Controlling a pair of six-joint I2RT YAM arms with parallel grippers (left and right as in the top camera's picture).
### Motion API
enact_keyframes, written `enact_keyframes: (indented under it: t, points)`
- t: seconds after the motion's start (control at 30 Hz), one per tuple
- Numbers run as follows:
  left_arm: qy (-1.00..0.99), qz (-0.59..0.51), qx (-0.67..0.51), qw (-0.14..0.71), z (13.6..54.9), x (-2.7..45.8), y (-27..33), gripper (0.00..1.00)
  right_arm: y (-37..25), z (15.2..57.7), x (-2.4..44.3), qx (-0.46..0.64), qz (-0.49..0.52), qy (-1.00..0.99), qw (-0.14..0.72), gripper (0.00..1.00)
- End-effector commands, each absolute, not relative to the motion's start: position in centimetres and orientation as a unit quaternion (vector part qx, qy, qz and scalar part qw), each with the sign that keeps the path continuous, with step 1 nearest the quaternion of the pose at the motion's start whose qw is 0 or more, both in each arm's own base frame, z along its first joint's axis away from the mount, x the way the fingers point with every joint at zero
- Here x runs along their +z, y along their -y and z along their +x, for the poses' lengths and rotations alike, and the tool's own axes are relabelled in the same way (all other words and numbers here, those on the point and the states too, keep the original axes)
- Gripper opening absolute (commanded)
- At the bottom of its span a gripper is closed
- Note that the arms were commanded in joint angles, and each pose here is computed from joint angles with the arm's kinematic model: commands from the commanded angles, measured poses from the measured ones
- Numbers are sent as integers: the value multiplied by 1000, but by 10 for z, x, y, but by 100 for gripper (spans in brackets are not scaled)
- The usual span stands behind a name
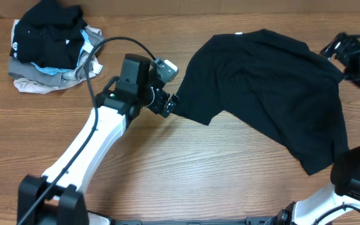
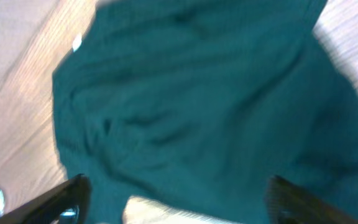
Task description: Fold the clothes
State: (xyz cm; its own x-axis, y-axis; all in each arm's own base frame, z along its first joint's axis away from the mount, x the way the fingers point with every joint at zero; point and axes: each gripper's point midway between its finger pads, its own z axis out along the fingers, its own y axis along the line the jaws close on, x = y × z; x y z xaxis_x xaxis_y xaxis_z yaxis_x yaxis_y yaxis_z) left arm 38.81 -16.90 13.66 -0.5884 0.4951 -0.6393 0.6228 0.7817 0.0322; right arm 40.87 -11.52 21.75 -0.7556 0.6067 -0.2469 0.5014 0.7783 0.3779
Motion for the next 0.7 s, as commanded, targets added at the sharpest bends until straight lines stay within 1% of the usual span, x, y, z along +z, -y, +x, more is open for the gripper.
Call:
enact_keyframes:
  t: [0.0, 0.03, 0.1, 0.27, 0.3, 0.33, 0.4, 0.5, 0.67]
  points:
    - [-908, 299, -86, 279, 394, 98, 165, 96, 92, 401, 222, 170, 285, -930, 159, 87]
    - [-916, 294, -88, 257, 393, 80, 165, 93, 91, 397, 218, 151, 288, -934, 148, 84]
    - [-923, 288, -90, 239, 391, 65, 166, 93, 89, 392, 214, 131, 300, -936, 134, 82]
    - [-936, 259, -96, 217, 390, 47, 167, 92, 87, 378, 211, 39, 338, -934, 112, 72]
    - [-940, 248, -99, 213, 389, 46, 167, 92, 85, 374, 213, 18, 344, -932, 111, 71]
    - [-946, 228, -105, 206, 386, 45, 167, 92, 76, 365, 221, -26, 350, -929, 115, 71]
    - [-948, 215, -126, 199, 382, 46, 173, 91, 59, 358, 230, -46, 337, -932, 122, 72]
    - [-947, 207, -149, 194, 379, 47, 182, 89, 33, 347, 244, -53, 319, -937, 133, 73]
    - [-950, 213, -132, 187, 373, 44, 185, 87, 15, 328, 269, -40, 315, -935, 159, 75]
